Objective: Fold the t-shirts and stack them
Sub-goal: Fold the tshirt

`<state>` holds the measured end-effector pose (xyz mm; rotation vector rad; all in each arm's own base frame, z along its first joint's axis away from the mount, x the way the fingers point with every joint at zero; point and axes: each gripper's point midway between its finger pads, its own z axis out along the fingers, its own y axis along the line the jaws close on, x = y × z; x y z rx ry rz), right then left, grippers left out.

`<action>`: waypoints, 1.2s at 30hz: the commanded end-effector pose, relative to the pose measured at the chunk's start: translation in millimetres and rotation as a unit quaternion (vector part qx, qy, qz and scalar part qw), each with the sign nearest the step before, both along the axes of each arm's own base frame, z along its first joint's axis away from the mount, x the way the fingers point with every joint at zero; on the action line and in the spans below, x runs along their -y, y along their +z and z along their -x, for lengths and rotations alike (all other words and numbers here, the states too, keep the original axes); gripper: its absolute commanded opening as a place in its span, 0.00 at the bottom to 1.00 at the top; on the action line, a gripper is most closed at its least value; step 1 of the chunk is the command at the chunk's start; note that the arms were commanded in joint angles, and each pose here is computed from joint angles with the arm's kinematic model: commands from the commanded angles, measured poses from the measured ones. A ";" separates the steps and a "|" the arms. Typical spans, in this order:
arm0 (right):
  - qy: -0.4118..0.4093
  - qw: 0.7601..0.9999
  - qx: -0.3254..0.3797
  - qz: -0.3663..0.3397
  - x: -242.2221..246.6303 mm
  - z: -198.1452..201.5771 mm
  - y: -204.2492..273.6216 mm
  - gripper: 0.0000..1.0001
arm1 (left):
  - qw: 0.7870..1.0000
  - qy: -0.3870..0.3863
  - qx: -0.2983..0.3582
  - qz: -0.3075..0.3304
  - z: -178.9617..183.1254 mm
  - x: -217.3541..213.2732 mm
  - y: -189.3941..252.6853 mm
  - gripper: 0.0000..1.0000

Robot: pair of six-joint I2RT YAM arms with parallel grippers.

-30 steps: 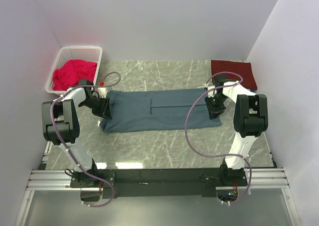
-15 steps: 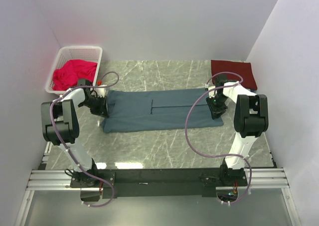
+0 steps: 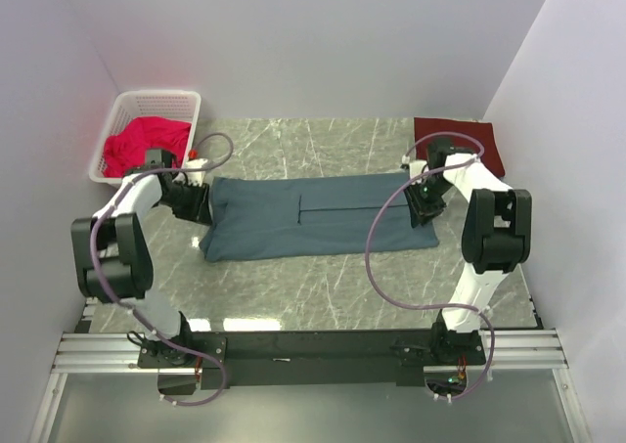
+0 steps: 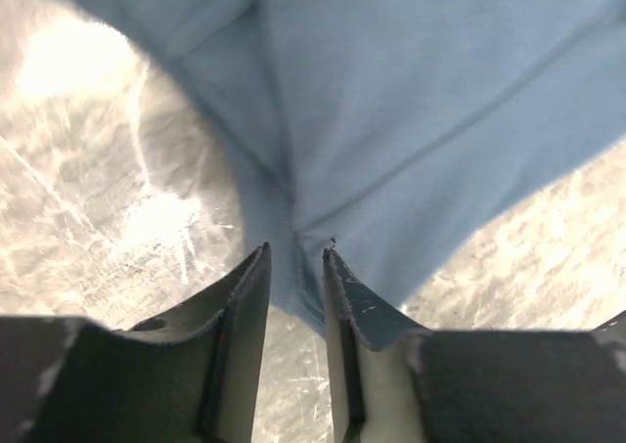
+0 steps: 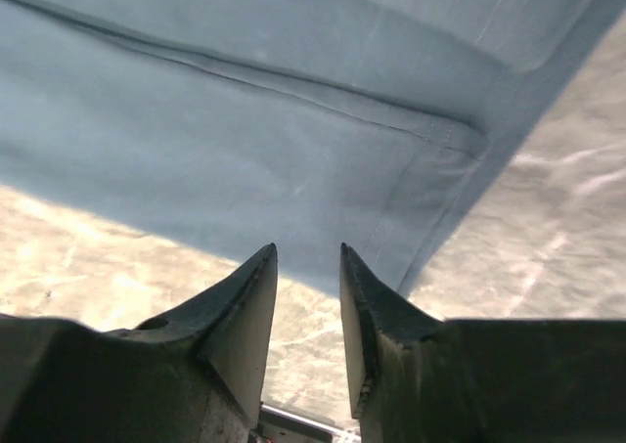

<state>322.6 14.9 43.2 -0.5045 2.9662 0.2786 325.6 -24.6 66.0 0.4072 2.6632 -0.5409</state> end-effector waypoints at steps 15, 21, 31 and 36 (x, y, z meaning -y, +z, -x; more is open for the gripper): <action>0.113 0.983 0.028 0.144 -3.0 -23.8 -18.8 0.12 | 0.992 -0.074 -0.067 -0.079 41.7 40.1 -49.6 0.18; 0.185 0.963 -0.011 0.197 -3.7 28.5 -47.3 0.11 | 0.986 -0.044 -0.052 -0.152 1.2 15.0 -64.8 0.15; 0.352 0.935 -0.029 0.023 -145.4 154.0 -10.2 0.11 | 0.989 -0.055 0.044 -0.127 -159.7 47.8 -16.2 0.23; 0.347 0.934 0.020 -0.079 -190.4 144.3 56.3 0.13 | 0.986 -0.021 0.144 -0.078 -194.5 64.1 59.2 0.39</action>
